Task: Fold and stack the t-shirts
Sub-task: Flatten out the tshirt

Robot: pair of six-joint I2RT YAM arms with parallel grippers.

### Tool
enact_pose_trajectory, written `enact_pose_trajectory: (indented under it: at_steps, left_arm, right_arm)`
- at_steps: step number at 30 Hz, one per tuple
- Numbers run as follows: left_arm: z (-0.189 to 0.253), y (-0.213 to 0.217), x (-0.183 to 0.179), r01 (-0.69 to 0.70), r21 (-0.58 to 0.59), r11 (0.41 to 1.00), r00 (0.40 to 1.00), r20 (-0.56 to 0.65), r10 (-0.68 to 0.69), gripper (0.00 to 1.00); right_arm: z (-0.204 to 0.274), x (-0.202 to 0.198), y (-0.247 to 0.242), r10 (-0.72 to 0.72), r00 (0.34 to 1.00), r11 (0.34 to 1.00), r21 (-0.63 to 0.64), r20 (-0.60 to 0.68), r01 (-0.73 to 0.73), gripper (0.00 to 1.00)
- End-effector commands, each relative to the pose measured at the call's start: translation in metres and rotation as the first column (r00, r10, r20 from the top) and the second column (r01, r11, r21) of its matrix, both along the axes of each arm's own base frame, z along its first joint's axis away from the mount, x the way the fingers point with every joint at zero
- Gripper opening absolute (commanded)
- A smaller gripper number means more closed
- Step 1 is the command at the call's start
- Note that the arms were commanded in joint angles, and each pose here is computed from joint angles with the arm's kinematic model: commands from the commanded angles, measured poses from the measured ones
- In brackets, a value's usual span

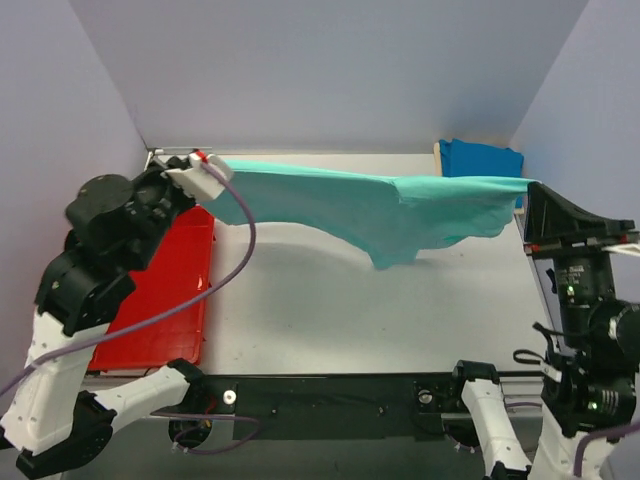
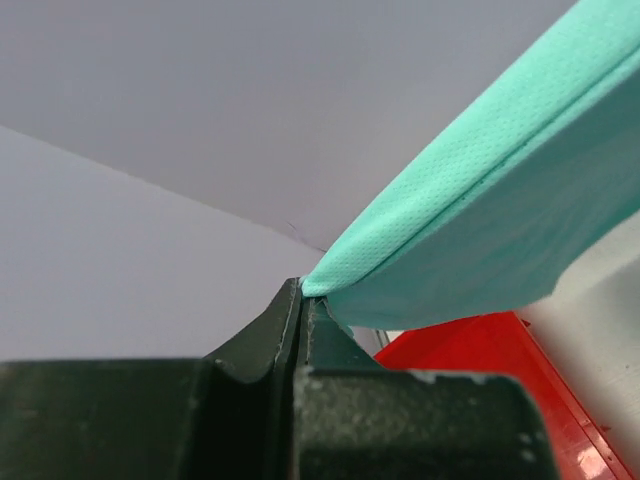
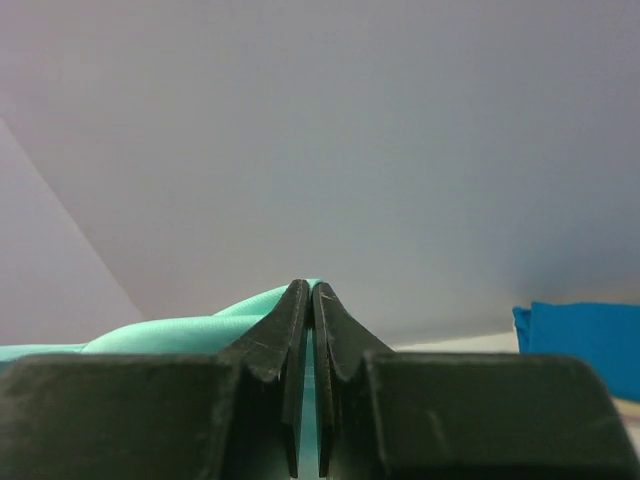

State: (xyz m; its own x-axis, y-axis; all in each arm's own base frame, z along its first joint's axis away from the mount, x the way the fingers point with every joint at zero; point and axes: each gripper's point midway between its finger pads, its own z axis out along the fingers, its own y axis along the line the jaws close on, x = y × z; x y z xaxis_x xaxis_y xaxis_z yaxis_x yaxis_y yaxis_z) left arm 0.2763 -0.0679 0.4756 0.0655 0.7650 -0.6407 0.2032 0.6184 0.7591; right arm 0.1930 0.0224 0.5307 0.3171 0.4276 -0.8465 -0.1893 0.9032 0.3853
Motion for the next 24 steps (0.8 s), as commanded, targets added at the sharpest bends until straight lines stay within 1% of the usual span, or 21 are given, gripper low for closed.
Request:
enact_pose_trajectory:
  at_steps: [1, 4, 6, 8, 10, 11, 12, 13, 14, 15, 16, 17, 18, 19, 20, 21, 22, 23, 24]
  left_arm:
    - [0.032, 0.032, -0.042, -0.036, -0.085, 0.996, 0.999, 0.029, 0.039, 0.00]
    - [0.036, 0.032, -0.050, -0.009, -0.108, 0.994, 0.999, 0.036, 0.013, 0.00]
    - [0.032, 0.028, -0.046, -0.005, -0.108, 0.994, 1.000, 0.028, 0.008, 0.00]
    - [0.025, 0.020, -0.033, -0.005, -0.098, 0.995, 1.000, 0.017, 0.006, 0.00]
    - [0.021, 0.012, -0.015, -0.026, -0.074, 0.997, 1.000, 0.012, 0.027, 0.00]
    - [0.021, 0.007, 0.001, -0.046, -0.055, 0.997, 0.999, 0.019, 0.047, 0.00]
    - [0.023, 0.006, 0.009, -0.055, -0.047, 0.997, 0.998, 0.025, 0.056, 0.00]
    - [0.023, 0.002, 0.029, -0.071, -0.038, 0.997, 0.997, 0.030, 0.072, 0.00]
    - [0.035, 0.001, 0.035, -0.068, -0.058, 0.996, 0.996, 0.057, 0.071, 0.00]
    - [0.029, -0.003, 0.058, -0.070, -0.052, 0.996, 0.997, 0.032, 0.072, 0.00]
    - [0.039, -0.003, 0.066, -0.072, -0.089, 0.993, 0.996, 0.043, 0.076, 0.00]
    - [0.033, -0.003, 0.087, -0.081, -0.088, 0.993, 0.996, 0.017, 0.083, 0.00]
    - [0.049, 0.000, 0.093, -0.090, -0.122, 0.988, 0.994, 0.047, 0.096, 0.00]
    - [0.037, -0.003, 0.117, -0.104, -0.109, 0.989, 0.994, 0.014, 0.106, 0.00]
    - [0.056, 0.000, 0.119, -0.110, -0.132, 0.985, 0.991, 0.055, 0.118, 0.00]
    - [0.045, -0.004, 0.139, -0.120, -0.118, 0.986, 0.992, 0.032, 0.125, 0.00]
    - [0.054, -0.005, 0.149, -0.124, -0.120, 0.985, 0.990, 0.052, 0.131, 0.00]
    - [0.053, -0.004, 0.158, -0.136, -0.118, 0.984, 0.988, 0.051, 0.143, 0.00]
    - [0.061, -0.006, 0.169, -0.136, -0.122, 0.983, 0.987, 0.073, 0.146, 0.00]
  right_arm:
    - [0.033, -0.044, 0.003, -0.017, 0.994, 0.999, -0.036, 0.105, 0.021, 0.00]
    - [0.037, -0.049, 0.003, -0.024, 0.993, 0.999, -0.043, 0.117, 0.029, 0.00]
    - [0.033, -0.037, 0.002, -0.020, 0.995, 0.999, -0.039, 0.095, 0.024, 0.00]
    - [0.026, -0.015, 0.003, 0.000, 0.998, 0.999, -0.035, 0.064, 0.002, 0.00]
    - [0.016, 0.017, 0.004, 0.034, 0.999, 0.999, -0.008, 0.011, -0.034, 0.00]
    - [0.012, 0.037, 0.003, 0.050, 0.999, 0.999, 0.001, -0.010, -0.050, 0.00]
    - [0.010, 0.050, 0.004, 0.068, 0.997, 0.997, 0.026, -0.021, -0.068, 0.00]
    - [0.011, 0.073, 0.003, 0.082, 0.997, 0.996, 0.030, -0.015, -0.082, 0.00]
    - [0.009, 0.088, 0.004, 0.101, 0.994, 0.994, 0.048, -0.029, -0.099, 0.00]
    - [0.007, 0.115, 0.005, 0.125, 0.991, 0.991, 0.054, -0.049, -0.123, 0.00]
    - [0.008, 0.126, 0.007, 0.149, 0.987, 0.987, 0.062, -0.056, -0.145, 0.00]
    - [0.006, 0.154, 0.011, 0.191, 0.978, 0.981, 0.058, -0.080, -0.186, 0.00]
    - [0.026, 0.157, 0.016, 0.218, 0.975, 0.975, 0.044, -0.044, -0.216, 0.00]
    - [0.013, 0.189, 0.019, 0.257, 0.962, 0.966, 0.059, -0.095, -0.253, 0.00]
    - [0.026, 0.196, 0.022, 0.275, 0.958, 0.961, 0.061, -0.077, -0.270, 0.00]
    - [0.017, 0.219, 0.023, 0.298, 0.948, 0.954, 0.071, -0.109, -0.292, 0.00]
    - [0.034, 0.222, 0.024, 0.311, 0.947, 0.950, 0.071, -0.079, -0.305, 0.00]
    - [0.025, 0.242, 0.023, 0.319, 0.942, 0.946, 0.087, -0.101, -0.311, 0.00]
    - [0.036, 0.250, 0.023, 0.325, 0.942, 0.944, 0.089, -0.079, -0.318, 0.00]
